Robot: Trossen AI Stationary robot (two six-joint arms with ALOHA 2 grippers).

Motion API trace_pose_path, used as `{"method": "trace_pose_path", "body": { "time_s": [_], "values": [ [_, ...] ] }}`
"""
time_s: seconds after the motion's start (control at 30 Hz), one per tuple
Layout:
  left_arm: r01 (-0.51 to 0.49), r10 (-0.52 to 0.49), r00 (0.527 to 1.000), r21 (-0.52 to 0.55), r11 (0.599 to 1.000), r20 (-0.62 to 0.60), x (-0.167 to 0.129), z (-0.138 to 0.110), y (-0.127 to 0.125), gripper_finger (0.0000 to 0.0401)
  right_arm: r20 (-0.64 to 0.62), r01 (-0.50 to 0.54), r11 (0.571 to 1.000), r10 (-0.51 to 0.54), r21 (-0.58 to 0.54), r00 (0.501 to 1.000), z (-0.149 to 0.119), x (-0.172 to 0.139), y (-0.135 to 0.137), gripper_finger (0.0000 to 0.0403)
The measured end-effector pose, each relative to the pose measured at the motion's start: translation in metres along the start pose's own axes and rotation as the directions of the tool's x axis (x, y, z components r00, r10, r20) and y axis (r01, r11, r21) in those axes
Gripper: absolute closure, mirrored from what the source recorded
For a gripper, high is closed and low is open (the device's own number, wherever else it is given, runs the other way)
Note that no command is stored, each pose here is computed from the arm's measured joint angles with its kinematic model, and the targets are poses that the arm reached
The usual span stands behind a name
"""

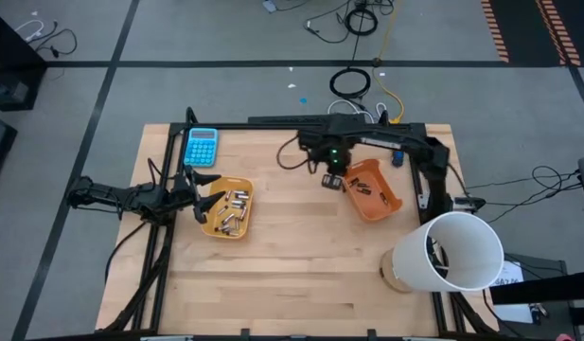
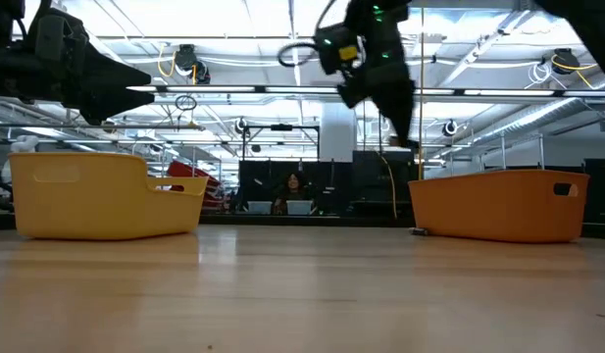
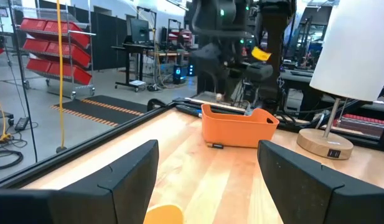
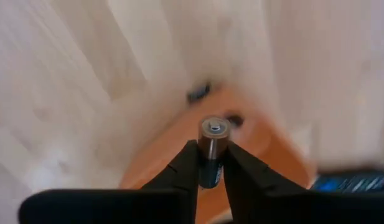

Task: Sort batteries
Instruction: Put the black battery into the orange bin

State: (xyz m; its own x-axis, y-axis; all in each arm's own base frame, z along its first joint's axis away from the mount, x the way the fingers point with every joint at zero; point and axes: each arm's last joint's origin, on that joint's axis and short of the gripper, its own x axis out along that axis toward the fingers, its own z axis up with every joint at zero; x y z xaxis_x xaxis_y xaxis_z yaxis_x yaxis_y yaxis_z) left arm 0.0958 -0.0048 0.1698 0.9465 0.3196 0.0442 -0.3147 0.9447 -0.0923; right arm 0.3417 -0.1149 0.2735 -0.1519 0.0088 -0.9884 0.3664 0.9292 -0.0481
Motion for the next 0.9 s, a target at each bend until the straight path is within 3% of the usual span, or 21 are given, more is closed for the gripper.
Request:
{"method": "trace_pose_path", "body": {
  "time_s": [0.3,0.6,0.9],
  "values": [
    [0.0,0.0,1.0,0.0,1.0,0.0,0.0,0.0,0.0,0.012,-0.196,0.017,0.986,0.016,0.165,0.98,-0.058,0.038,-0.016,0.0335],
    [0.0,0.0,1.0,0.0,1.0,0.0,0.0,0.0,0.0,0.012,-0.152,0.039,0.987,-0.015,0.157,0.988,-0.059,0.034,-0.014,0.0321],
    [0.0,0.0,1.0,0.0,1.0,0.0,0.0,0.0,0.0,0.012,-0.073,0.043,0.996,-0.037,0.073,0.997,-0.05,0.022,-0.016,0.0245]
  ]
}}
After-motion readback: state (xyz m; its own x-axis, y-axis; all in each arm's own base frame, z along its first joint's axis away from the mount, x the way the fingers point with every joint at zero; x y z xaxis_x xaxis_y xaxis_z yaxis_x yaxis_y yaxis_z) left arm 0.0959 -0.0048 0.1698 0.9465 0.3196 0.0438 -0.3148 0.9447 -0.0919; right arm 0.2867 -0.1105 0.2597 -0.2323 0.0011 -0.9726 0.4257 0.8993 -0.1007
